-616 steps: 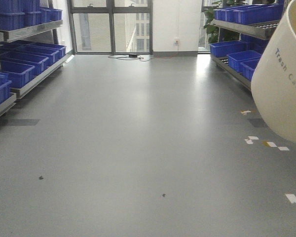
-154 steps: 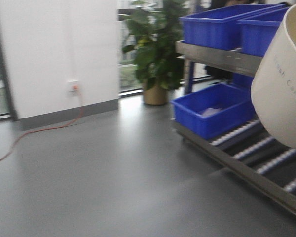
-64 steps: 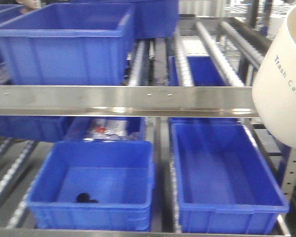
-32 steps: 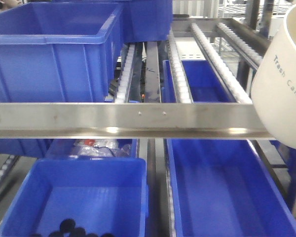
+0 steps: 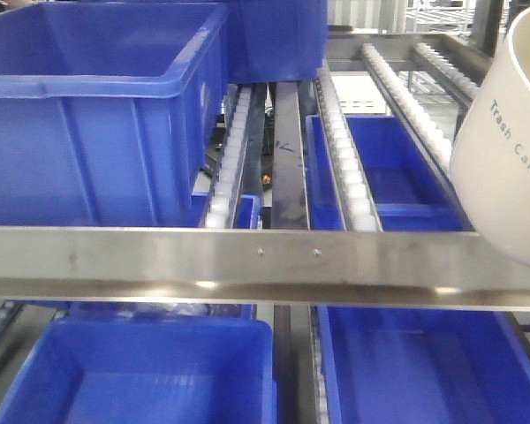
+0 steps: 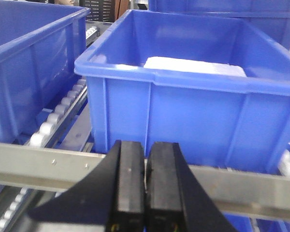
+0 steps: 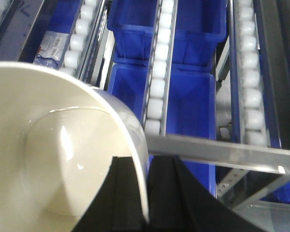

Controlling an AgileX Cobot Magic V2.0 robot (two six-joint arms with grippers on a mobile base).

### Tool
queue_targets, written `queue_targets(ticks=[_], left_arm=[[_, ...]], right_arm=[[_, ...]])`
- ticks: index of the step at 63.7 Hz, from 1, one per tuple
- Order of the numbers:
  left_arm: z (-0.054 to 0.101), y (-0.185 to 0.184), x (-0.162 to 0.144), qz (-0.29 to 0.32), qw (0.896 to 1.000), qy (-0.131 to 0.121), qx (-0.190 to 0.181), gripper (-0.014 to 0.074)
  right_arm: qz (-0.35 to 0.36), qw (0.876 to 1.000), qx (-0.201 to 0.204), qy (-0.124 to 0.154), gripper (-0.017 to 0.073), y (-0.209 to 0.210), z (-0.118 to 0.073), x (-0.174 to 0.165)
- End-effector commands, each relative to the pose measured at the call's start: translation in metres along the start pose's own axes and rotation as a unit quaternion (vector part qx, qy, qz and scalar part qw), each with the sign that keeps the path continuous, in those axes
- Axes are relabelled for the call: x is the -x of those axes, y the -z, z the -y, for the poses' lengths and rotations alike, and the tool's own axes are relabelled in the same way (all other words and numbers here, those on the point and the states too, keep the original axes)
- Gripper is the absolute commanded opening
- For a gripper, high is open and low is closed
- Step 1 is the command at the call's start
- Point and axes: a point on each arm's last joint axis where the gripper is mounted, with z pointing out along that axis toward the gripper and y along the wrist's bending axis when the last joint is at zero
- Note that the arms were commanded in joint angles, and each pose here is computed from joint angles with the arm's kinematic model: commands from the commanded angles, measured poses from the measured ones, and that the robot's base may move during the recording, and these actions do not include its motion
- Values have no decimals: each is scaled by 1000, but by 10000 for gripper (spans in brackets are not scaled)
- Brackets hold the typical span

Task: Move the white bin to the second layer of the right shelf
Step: 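Carry the bin with the right gripper over the second shelf layer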

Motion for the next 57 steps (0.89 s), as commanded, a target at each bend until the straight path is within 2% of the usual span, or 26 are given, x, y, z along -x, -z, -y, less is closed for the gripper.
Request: queue_targets(ticks=[1, 57], left_arm=[[-1, 0, -1, 34, 999, 3, -2, 85], [-1, 0, -1, 34, 999, 3, -2, 85]], right_arm=[[67, 998, -2, 0, 55, 6, 0, 21], [81, 997, -3, 1, 55, 5, 0, 24]])
